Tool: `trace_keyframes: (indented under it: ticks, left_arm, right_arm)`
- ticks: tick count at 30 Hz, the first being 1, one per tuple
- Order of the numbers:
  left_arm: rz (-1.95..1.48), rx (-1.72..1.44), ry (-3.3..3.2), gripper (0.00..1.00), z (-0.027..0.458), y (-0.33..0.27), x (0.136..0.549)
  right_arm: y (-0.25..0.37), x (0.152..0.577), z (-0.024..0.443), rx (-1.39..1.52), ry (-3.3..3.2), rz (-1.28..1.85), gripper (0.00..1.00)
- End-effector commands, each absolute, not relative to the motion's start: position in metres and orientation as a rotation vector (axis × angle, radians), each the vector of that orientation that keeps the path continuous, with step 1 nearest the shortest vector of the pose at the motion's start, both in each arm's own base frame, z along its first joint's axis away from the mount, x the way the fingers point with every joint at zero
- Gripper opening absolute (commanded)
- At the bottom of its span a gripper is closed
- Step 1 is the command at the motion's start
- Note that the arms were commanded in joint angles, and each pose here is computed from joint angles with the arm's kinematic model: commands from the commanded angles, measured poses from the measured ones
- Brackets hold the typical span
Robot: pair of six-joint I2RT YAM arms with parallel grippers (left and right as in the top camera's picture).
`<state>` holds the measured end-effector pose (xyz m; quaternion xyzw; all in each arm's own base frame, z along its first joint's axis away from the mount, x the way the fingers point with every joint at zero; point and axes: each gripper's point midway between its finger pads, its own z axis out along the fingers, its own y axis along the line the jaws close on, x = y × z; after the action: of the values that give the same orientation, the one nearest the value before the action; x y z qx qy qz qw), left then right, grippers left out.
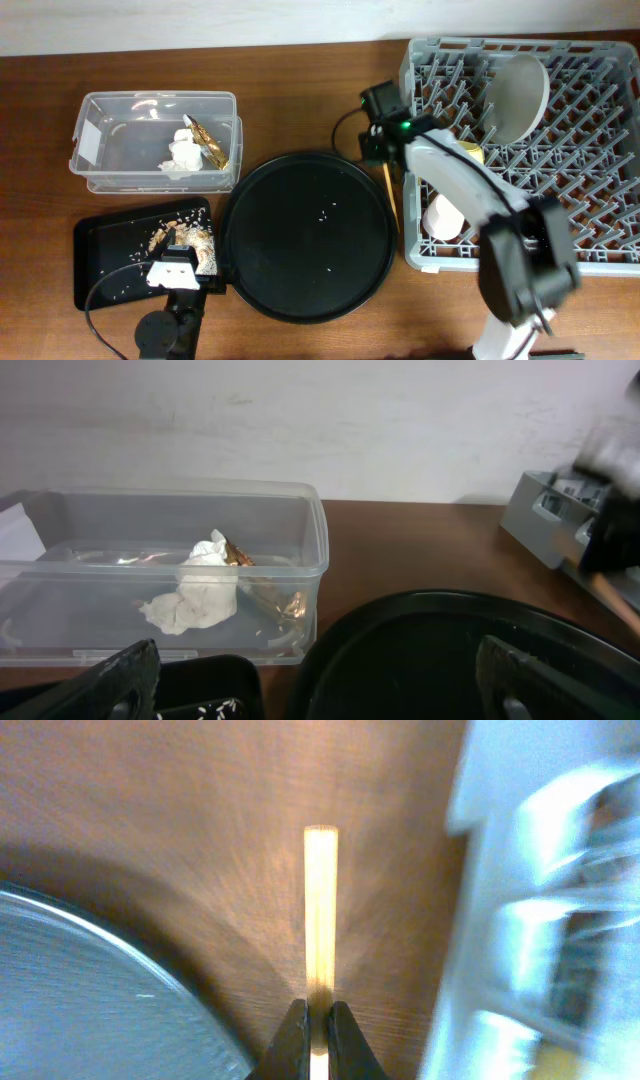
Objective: Sort waste into correct bins and load items into the dishwasher rack
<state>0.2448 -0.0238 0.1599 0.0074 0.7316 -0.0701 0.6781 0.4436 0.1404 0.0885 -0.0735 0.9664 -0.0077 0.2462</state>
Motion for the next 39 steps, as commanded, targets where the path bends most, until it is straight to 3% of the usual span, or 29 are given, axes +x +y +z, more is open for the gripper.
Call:
trace_keyframes:
  ticks: [1, 7, 17, 21, 24, 28, 30, 32, 36, 38, 39]
  left_arm:
    - [-0.150, 0.033, 1.645, 0.99, 0.158, -0.024, 0.245]
    - [-0.150, 0.033, 1.645, 0.99, 0.158, -0.024, 0.245]
    - [-0.150, 0.033, 1.644, 0.99, 0.158, -0.024, 0.245]
    - [-0.150, 0.033, 1.645, 0.99, 0.158, -0.024, 0.245]
    - [-0.150, 0.033, 1.644, 0.99, 0.158, -0.024, 0.245]
    - [-0.150, 0.033, 1.645, 0.99, 0.158, -0.024, 0.245]
    - [-0.150, 0.033, 1.644, 0.99, 0.158, -0.024, 0.245]
    - [-0.150, 0.033, 1.644, 0.99, 0.158, -0.024, 0.245]
    - [-0.150, 0.033, 1.644, 0.99, 0.158, -0.024, 0.245]
    - [-0.150, 0.033, 1.644, 0.99, 0.158, -0.024, 0.245]
    - [-0.150, 0.033, 1.644, 0.99, 0.158, -0.024, 0.245]
  right_arm:
    - [0.134, 0.448, 0.179, -0.134, 2.449, 0.026, 0.04]
    - [0.096, 0.442, 0.192, -0.092, 2.460, -0.051, 0.04]
    - [0.073, 0.459, 0.277, -0.031, 2.269, -0.047, 0.04]
    - [0.055, 0.462, 0.274, -0.005, 2.281, -0.036, 0.04]
    - [0.064, 0.463, 0.235, -0.027, 2.399, 0.001, 0.04]
    - [0.065, 0.472, 0.214, 0.056, 2.433, 0.025, 0.16]
    - [0.064, 0.468, 0.225, 0.070, 2.411, 0.035, 0.45]
    - [0.067, 0.455, 0.256, 0.057, 2.355, 0.059, 0.51]
    - [0.124, 0.364, 0.348, -0.162, 2.211, 0.264, 0.53]
    - [0.153, 0.312, 0.375, -0.306, 2.148, 0.346, 0.60]
    - [0.166, 0.287, 0.384, -0.376, 2.126, 0.391, 0.99]
